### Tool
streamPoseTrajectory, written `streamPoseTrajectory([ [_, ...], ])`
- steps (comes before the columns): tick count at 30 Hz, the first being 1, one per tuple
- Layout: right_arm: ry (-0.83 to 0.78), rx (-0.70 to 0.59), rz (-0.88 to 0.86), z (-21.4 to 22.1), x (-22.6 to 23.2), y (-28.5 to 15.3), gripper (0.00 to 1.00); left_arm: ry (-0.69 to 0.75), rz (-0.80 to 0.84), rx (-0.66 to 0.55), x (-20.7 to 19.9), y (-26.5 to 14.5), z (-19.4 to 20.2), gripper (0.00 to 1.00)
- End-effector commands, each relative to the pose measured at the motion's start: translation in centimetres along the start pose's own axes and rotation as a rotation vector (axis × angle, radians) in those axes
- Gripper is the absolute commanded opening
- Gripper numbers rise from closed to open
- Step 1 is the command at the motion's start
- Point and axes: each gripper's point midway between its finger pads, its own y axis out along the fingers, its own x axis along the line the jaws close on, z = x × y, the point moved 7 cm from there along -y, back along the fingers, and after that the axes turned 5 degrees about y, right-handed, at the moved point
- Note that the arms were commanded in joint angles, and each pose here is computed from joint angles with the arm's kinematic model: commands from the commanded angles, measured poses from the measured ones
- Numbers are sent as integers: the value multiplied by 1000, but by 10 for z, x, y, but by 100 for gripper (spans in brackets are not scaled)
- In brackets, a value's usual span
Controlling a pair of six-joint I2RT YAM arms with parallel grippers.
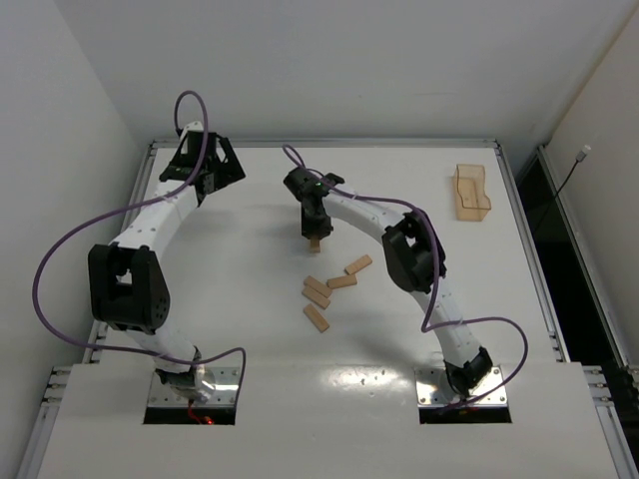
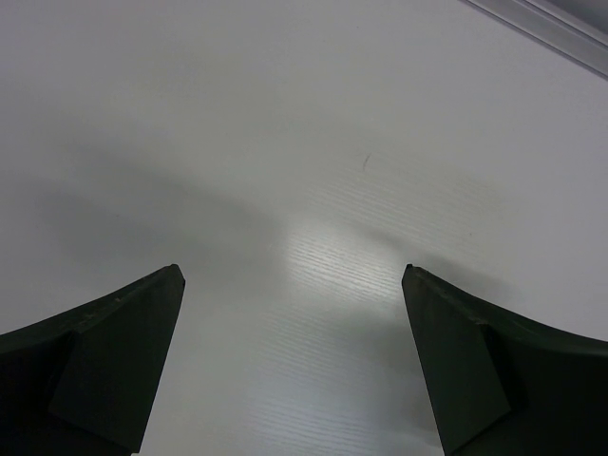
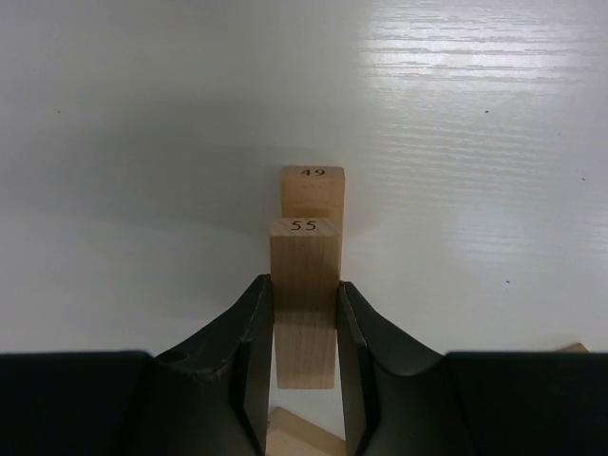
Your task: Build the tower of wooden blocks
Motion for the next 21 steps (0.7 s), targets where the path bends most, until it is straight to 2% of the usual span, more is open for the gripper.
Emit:
streamPoseTrajectory([
  [1, 12, -62, -38, -17, 9, -1, 0, -16, 27, -50, -4, 0, -18, 99],
  [10, 4, -84, -20, -26, 3, 9, 0, -18, 44, -30, -3, 5, -13, 99],
  [21, -14, -35, -34, -17, 0, 25, 0, -30, 42, -18, -1, 11, -13, 96],
])
